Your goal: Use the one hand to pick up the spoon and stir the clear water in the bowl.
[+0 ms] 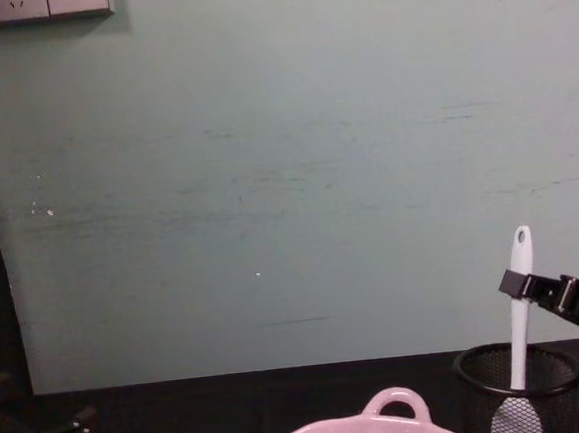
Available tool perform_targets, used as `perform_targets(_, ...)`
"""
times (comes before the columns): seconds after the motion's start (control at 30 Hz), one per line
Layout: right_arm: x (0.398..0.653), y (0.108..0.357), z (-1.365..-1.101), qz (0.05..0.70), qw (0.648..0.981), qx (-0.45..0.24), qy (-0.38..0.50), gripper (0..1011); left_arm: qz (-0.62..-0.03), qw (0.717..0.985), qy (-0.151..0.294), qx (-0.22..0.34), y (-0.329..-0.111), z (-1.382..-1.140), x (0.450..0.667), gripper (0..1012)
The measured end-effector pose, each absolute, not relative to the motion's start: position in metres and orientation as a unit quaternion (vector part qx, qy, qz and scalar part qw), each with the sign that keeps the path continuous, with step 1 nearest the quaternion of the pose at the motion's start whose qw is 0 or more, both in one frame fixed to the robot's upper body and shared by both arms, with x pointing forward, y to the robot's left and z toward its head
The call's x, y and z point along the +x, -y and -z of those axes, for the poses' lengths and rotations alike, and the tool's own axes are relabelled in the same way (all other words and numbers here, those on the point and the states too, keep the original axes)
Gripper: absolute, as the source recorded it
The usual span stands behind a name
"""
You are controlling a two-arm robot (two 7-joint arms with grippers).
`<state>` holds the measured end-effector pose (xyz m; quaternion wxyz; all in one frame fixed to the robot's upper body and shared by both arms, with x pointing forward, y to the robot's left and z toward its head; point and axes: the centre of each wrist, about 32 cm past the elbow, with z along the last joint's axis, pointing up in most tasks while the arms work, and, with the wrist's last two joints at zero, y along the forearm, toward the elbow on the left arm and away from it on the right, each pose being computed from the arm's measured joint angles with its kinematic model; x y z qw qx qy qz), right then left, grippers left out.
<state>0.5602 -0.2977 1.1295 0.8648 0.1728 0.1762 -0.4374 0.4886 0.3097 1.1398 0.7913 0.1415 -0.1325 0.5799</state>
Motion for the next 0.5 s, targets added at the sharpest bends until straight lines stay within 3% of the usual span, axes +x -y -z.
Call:
perform_targets(0.37,0.5604,0.2976,-1.1270,0.430,0.867,0.168,-0.188,120,-0.580,0.791,0.132,0.141,-0.3097,-1.1398,0.4886,1011)
perform_targets(0.5,0.5604,0.2975,-1.1272,0.431,0.867,0.169,-0.187,189,-0.580,0.791,0.132,0.141,-0.3097,-1.1398,0.4886,1011)
